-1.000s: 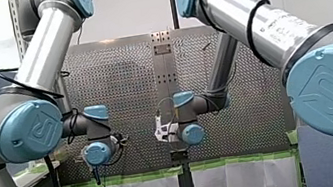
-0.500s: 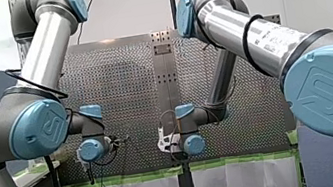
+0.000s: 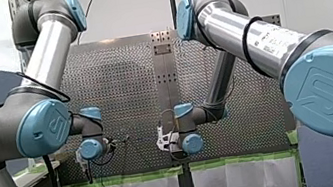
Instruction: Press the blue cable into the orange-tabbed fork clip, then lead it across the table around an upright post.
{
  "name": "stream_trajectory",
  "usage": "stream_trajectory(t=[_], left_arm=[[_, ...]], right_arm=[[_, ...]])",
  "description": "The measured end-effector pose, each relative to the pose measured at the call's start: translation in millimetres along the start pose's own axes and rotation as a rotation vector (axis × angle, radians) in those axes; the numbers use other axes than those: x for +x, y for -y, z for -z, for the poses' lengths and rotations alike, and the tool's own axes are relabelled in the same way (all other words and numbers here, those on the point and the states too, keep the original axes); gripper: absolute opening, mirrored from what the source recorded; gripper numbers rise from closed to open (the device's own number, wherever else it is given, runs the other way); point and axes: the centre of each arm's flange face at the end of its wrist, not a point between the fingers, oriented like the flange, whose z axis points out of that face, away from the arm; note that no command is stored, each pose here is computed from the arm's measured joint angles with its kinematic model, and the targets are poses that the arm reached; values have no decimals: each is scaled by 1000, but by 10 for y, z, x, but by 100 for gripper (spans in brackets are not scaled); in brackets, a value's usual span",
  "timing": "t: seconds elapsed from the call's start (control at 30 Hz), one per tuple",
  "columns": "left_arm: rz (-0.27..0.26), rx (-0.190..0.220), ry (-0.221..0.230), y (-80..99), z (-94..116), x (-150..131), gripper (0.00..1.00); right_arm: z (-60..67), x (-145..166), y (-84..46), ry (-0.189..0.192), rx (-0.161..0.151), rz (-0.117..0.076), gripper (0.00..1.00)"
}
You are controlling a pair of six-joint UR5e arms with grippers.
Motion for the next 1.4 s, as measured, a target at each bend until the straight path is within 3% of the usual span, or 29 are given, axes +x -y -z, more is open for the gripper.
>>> stream_trajectory(t=[0.27,0.83,1.17,1.4], left_arm=[[0,-5,-36,-61,-18,191,0],[1,23,-40,-1,-234,112,0],[41,30,-76,-6,-318,84,0],[80,46,-66,4,-481,-11,0]], right_arm=[[-29,16,-80,-4,-8,-3,0],[-69,30,-215,-5,-12,-5,0],[-87,34,-284,-8,-22,-6,0],[-101,38,-329,-10,-24,-7,0]])
